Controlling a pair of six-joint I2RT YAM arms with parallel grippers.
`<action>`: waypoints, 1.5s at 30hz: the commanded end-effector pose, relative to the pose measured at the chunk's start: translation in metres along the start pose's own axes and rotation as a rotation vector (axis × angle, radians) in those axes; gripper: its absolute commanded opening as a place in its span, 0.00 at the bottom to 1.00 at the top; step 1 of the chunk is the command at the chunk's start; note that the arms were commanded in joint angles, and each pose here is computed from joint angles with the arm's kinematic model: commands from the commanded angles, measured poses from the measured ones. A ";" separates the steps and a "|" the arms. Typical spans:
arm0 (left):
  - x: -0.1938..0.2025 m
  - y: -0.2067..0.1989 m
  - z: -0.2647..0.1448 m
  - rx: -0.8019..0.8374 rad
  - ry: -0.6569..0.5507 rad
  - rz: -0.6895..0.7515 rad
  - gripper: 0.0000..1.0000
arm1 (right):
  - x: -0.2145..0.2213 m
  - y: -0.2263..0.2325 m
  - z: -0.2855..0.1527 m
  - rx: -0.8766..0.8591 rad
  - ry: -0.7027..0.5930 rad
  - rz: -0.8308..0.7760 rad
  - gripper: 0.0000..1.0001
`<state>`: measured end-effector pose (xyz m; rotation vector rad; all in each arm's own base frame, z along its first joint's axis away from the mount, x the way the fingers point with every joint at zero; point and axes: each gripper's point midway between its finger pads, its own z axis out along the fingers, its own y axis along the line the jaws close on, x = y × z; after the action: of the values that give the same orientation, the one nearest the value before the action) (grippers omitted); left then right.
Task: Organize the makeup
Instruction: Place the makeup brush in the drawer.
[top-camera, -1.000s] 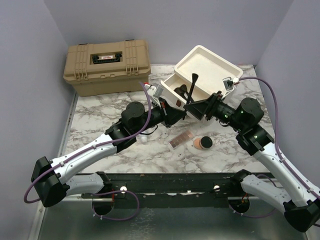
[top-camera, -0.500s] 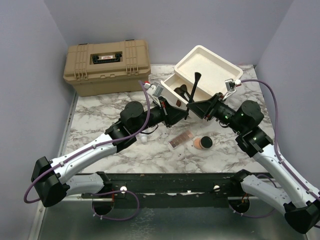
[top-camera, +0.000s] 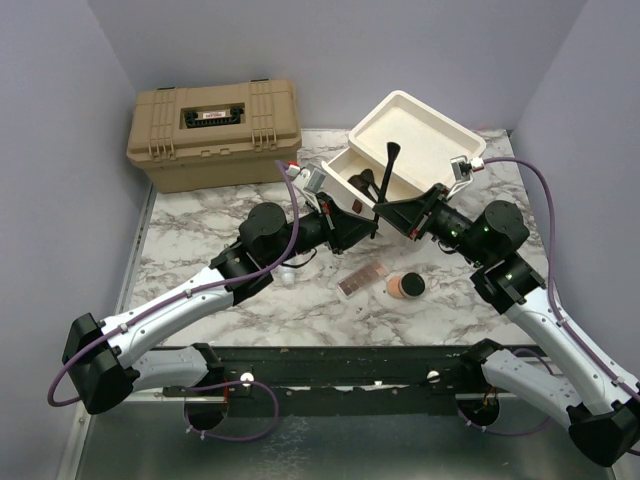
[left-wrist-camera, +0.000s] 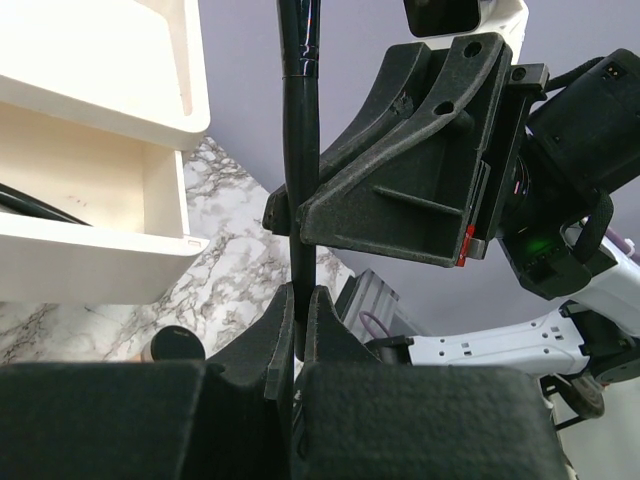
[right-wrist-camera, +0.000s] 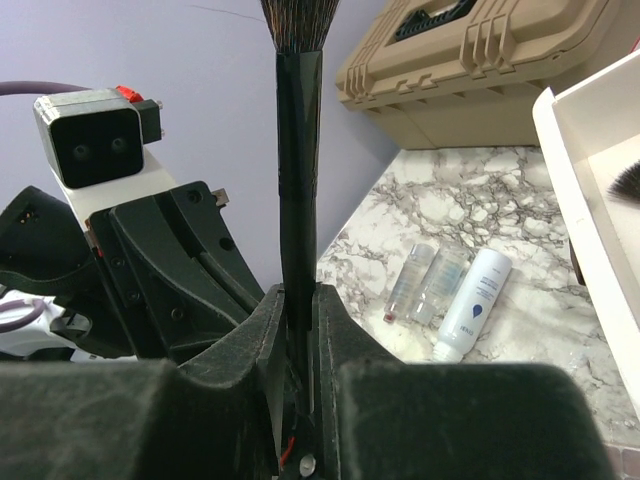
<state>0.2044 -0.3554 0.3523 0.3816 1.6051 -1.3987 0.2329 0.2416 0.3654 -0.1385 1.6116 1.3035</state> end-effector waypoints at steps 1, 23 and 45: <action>-0.005 -0.010 -0.002 0.037 -0.010 0.006 0.00 | -0.002 0.008 -0.001 -0.033 -0.008 -0.009 0.13; -0.004 0.024 -0.012 -0.139 -0.054 -0.004 0.74 | -0.004 -0.017 -0.001 0.112 -0.002 -0.039 0.02; -0.006 0.110 -0.064 -0.634 -0.127 -0.051 0.92 | -0.010 -0.096 0.000 0.549 0.381 -0.419 0.01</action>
<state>0.2522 -0.2798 0.3114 -0.0218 1.7717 -0.9552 0.2963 0.2159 0.3301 -0.3005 1.9719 0.6873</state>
